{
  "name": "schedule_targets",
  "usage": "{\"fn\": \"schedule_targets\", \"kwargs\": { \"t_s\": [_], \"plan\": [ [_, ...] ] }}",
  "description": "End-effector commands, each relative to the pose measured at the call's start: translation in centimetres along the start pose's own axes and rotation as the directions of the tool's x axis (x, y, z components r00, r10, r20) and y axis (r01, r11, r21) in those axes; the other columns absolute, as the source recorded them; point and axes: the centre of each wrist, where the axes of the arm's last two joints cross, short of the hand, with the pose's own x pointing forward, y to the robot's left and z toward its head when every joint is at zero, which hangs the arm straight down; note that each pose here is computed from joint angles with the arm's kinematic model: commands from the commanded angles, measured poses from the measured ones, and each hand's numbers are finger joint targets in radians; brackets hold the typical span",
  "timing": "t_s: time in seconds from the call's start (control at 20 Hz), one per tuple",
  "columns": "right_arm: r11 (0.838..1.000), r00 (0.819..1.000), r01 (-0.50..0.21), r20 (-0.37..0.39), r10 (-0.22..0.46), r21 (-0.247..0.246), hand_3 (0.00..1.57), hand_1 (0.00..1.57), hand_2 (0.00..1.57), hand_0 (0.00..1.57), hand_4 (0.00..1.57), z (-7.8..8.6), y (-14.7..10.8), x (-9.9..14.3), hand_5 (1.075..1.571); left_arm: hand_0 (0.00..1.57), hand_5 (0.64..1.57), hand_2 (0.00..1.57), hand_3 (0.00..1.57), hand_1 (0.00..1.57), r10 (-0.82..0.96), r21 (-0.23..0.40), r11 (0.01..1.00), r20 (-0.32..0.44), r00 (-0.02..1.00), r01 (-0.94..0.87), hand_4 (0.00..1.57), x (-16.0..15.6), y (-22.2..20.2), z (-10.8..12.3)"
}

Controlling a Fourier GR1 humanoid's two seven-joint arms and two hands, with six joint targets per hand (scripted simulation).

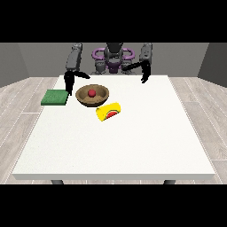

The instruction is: Pick the cup and pour the ball into the bowl, then pick the bowl and place it on the pad

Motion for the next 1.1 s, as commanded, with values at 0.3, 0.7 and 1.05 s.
{"fn": "schedule_targets", "kwargs": {
  "t_s": [0.3, 0.7, 1.05],
  "plan": [
    [0.996, 0.999, 0.045, 0.032, -0.042, -0.079, 0.0, 0.0, 0.0, 0.0, 0.25, -1.6, -2.5, -1.2, 1.567, 0.0, 1.565, 0.0, 0.0, 0.0, 0.074, -0.044, 0.997, 0.081, 0.994, -0.07, 0.0, 0.8, 4.4, 0.5],
    [0.998, 1.0, 0.014, -0.024, -0.015, -0.058, 0.0, 0.0, 0.0, 0.0, 0.09, -1.9, 0.6, -3.4, 1.563, 0.0, 1.566, 0.0, 0.0, 0.0, 0.062, -0.007, 0.998, 0.064, 0.996, -0.061, 0.0, -0.4, 7.0, 1.9],
    [0.98, 0.984, 0.069, -0.151, -0.098, -0.184, 0.0, 0.0, 0.0, 0.0, 0.46, -1.1, 0.9, -5.3, 1.547, 0.0, 1.566, 0.0, 0.0, 0.0, 0.06, -0.017, 0.998, 0.159, 0.986, -0.058, 0.0, 1.7, 6.8, 1.0]
  ]
}}
